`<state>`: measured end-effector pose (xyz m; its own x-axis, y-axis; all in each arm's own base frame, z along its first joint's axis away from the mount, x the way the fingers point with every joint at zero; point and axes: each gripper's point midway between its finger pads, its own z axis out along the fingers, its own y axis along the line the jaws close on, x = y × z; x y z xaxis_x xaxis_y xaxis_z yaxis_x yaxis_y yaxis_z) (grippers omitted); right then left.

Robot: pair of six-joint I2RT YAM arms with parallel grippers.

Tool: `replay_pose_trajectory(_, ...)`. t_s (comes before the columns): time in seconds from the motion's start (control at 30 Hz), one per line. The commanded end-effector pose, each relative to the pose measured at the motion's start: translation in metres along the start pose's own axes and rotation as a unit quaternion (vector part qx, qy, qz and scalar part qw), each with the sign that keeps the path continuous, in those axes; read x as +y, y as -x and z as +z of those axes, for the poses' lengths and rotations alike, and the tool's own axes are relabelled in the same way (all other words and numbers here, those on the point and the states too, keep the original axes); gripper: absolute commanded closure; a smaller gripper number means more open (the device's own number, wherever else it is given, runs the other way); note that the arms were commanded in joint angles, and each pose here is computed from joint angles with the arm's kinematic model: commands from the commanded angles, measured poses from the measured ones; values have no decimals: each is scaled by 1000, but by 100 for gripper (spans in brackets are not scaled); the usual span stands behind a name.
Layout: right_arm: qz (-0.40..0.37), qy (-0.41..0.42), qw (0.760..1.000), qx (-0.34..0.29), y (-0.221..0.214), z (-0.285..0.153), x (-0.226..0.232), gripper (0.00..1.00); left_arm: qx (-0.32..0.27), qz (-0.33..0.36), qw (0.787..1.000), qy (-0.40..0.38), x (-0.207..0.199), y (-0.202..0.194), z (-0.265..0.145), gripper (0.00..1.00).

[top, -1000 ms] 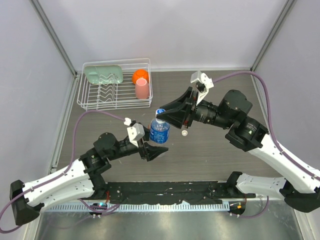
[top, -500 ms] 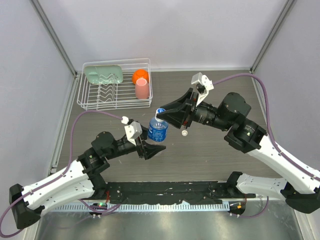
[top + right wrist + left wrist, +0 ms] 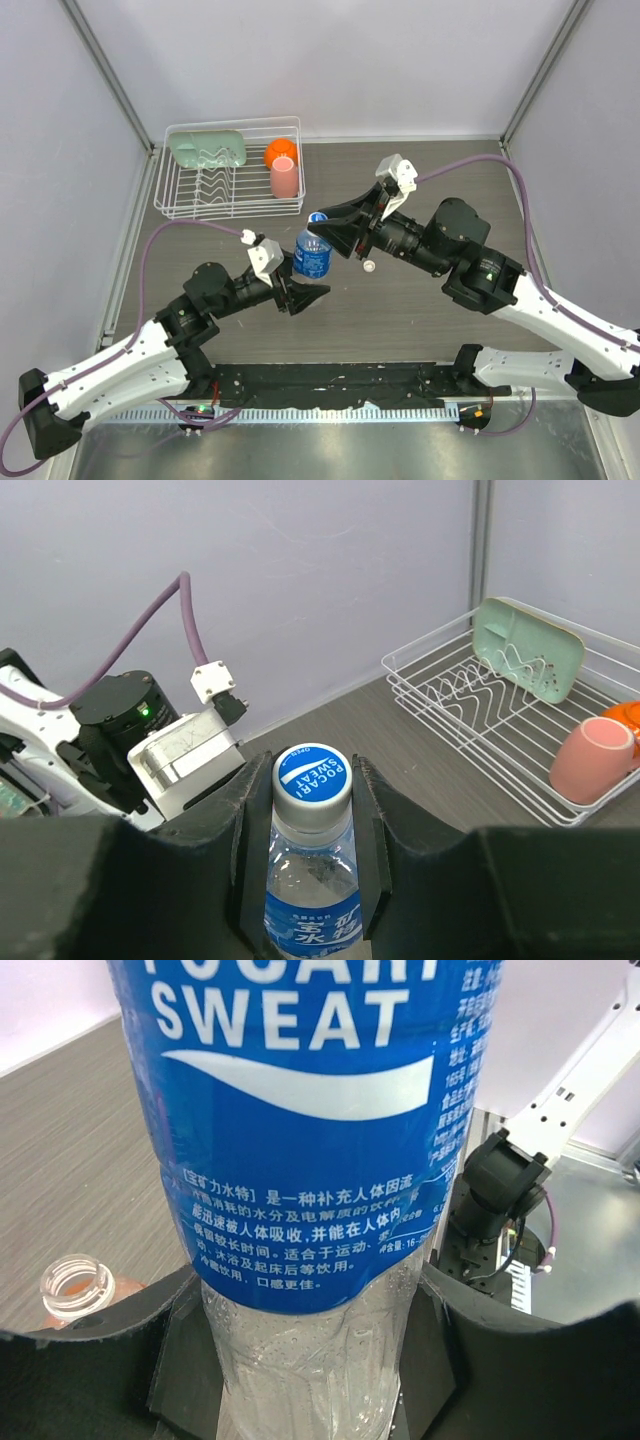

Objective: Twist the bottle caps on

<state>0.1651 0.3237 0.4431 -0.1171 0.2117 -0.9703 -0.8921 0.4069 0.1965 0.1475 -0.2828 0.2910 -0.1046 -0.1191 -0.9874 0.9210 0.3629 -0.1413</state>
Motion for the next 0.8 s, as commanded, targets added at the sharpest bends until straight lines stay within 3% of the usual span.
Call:
replay_pose_trajectory(0.0, 7, -26, 994, 106, -63, -10, -5, 99, -126, 23, 990, 60, 19, 79, -2, 100)
replay_pose_trajectory(0.3, 19, -118, 987, 106, -79, -9, -17, 99, -140, 55, 984, 96, 34, 92, 0, 100)
replay_pose_trajectory(0.57, -33, -227, 964, 131, -100, 0, -20, 99, -147, 63, 980, 116, 42, 103, 0, 100)
replay_pose_trajectory(0.77, -82, -251, 955, 138, -104, 6, -6, 96, -152, 57, 979, 126, 46, 108, -2, 100)
